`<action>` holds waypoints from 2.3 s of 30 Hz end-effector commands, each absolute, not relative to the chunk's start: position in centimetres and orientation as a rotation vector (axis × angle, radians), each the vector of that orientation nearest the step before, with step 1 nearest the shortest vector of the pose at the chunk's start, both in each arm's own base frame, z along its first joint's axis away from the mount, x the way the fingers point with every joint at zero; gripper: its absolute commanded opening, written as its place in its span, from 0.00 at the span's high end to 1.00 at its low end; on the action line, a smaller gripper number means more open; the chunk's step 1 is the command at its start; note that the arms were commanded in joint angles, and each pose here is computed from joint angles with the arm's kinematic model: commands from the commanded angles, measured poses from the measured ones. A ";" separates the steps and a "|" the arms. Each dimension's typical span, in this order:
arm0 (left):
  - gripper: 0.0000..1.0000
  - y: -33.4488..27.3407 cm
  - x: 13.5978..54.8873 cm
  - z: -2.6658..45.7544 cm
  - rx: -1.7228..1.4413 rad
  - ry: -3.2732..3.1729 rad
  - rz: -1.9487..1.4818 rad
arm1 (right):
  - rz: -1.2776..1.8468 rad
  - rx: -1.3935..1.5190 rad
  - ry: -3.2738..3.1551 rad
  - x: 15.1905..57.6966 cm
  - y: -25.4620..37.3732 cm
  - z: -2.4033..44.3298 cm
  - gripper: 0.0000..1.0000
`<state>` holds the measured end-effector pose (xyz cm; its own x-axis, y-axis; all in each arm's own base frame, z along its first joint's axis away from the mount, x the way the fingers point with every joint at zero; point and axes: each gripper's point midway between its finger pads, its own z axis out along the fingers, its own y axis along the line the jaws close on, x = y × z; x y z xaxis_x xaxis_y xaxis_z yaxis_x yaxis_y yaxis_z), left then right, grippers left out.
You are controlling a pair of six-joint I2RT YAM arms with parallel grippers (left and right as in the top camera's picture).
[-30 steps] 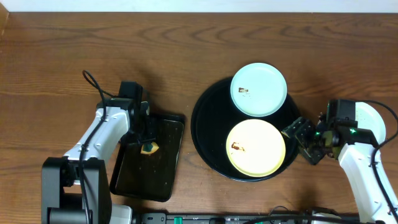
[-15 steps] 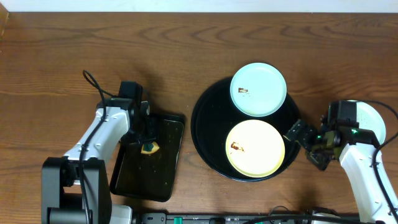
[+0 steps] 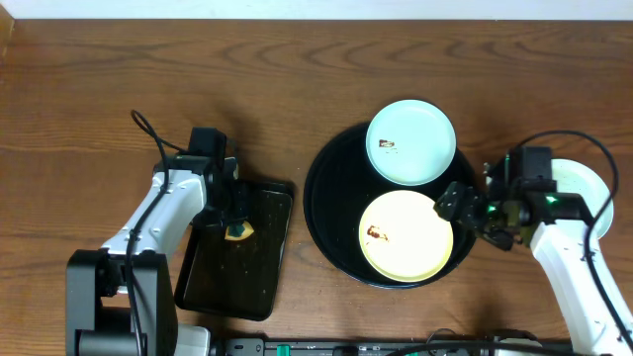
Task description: Clean dirty plates on tray and stack at the side
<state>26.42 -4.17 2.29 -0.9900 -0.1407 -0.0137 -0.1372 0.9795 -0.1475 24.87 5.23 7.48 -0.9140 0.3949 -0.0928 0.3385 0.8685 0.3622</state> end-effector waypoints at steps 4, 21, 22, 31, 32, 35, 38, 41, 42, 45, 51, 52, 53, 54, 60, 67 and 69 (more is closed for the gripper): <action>0.85 -4.2 26.4 2.1 -0.193 3.103 -0.235 | 0.581 0.380 3.005 24.6 7.5 5.0 0.06; 0.85 -4.2 26.6 2.1 -0.181 3.096 -0.237 | 0.702 0.188 3.085 24.0 8.8 2.8 0.19; 0.85 -4.2 26.6 2.1 -0.181 3.096 -0.237 | 0.687 0.188 3.089 24.0 8.7 2.8 0.16; 0.84 -4.8 26.9 2.2 -0.165 3.081 -0.290 | 0.691 0.068 3.061 25.8 8.4 6.2 0.14; 0.84 -4.8 27.0 2.3 -0.165 3.078 -0.290 | 0.703 0.049 3.049 26.2 8.7 6.9 0.14; 0.85 -4.8 27.0 2.3 -0.164 3.076 -0.290 | 0.631 0.084 3.049 27.0 8.2 7.6 0.11; 0.85 -4.8 27.0 2.2 -0.164 3.077 -0.290 | 0.477 0.211 3.078 27.0 6.4 6.9 0.10; 0.84 -4.8 27.0 2.3 -0.163 3.077 -0.290 | 0.408 0.299 3.091 26.6 5.3 6.1 0.10; 0.85 -4.8 27.0 2.3 -0.163 3.077 -0.290 | 0.394 0.322 3.094 26.5 5.0 5.8 0.10; 0.85 -4.8 27.0 2.3 -0.164 3.077 -0.290 | 0.396 0.336 3.109 26.1 4.8 5.0 0.10; 0.84 -4.8 27.0 2.3 -0.164 3.078 -0.290 | 0.425 0.350 3.151 25.0 5.1 2.5 0.12; 0.85 -4.8 27.0 2.3 -0.164 3.077 -0.290 | 0.448 0.338 3.152 24.9 5.4 2.2 0.12; 0.85 -4.8 27.0 2.3 -0.164 3.077 -0.290 | 0.468 0.338 3.151 24.9 5.6 2.0 0.13; 0.84 -4.8 27.0 2.3 -0.164 3.077 -0.290 | 0.485 0.337 3.150 24.8 5.7 1.7 0.13; 0.84 -4.8 27.0 2.2 -0.165 3.078 -0.290 | 0.500 0.320 3.145 24.9 5.9 1.3 0.16; 0.84 -4.8 27.0 2.3 -0.165 3.077 -0.290 | 0.501 0.320 3.145 24.9 5.9 1.3 0.24; 0.85 -4.8 27.0 2.2 -0.165 3.077 -0.290 | 0.502 0.321 3.146 24.8 5.9 1.3 0.30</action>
